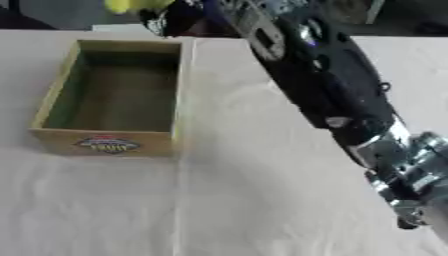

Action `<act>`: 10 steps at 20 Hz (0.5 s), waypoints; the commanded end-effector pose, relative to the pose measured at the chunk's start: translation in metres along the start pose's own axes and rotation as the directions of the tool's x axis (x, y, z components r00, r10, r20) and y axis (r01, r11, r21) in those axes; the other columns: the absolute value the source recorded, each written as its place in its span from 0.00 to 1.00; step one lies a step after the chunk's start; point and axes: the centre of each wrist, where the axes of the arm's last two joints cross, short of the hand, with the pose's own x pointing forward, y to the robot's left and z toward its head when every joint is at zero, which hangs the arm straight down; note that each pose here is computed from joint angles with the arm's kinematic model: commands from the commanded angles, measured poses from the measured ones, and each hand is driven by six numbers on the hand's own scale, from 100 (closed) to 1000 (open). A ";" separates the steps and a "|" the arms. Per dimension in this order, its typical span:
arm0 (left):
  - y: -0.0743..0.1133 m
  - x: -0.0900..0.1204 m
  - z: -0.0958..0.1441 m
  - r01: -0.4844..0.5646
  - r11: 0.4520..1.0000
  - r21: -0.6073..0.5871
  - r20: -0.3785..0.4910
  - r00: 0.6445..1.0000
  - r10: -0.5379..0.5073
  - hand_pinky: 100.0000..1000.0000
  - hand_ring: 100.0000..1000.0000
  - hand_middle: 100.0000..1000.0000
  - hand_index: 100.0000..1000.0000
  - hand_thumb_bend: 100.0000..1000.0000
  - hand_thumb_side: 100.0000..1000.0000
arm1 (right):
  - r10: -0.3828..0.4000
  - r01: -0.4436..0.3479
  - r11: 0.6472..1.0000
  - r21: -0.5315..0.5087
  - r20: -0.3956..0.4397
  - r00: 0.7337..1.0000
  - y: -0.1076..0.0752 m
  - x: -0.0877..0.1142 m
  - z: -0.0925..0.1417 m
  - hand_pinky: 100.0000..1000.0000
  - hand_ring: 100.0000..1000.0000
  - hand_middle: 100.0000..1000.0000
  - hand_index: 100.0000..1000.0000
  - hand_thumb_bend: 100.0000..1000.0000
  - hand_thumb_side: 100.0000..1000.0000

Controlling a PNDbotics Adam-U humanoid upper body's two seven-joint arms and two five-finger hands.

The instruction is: Pick up objects on the table and place them in the box.

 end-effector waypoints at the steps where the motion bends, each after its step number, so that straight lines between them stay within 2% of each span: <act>1: 0.000 0.006 -0.009 -0.010 1.000 -0.030 0.031 0.999 0.011 0.45 0.51 0.51 0.73 0.00 0.59 | 0.029 -0.028 1.000 -0.011 0.024 0.999 -0.002 0.016 -0.018 0.74 0.58 0.44 0.55 0.00 0.39; 6: -0.003 0.006 -0.010 -0.028 0.999 -0.038 0.032 0.999 0.029 0.45 0.51 0.51 0.73 0.00 0.59 | -0.016 0.015 1.000 0.028 0.030 0.999 0.023 0.040 -0.044 0.74 0.58 0.46 0.57 0.00 0.40; 10: -0.004 0.005 -0.010 -0.034 0.999 -0.042 0.030 0.999 0.035 0.45 0.51 0.51 0.73 0.00 0.59 | -0.019 0.020 0.994 0.103 -0.013 1.000 0.055 0.044 -0.057 0.74 0.59 0.46 0.57 0.00 0.40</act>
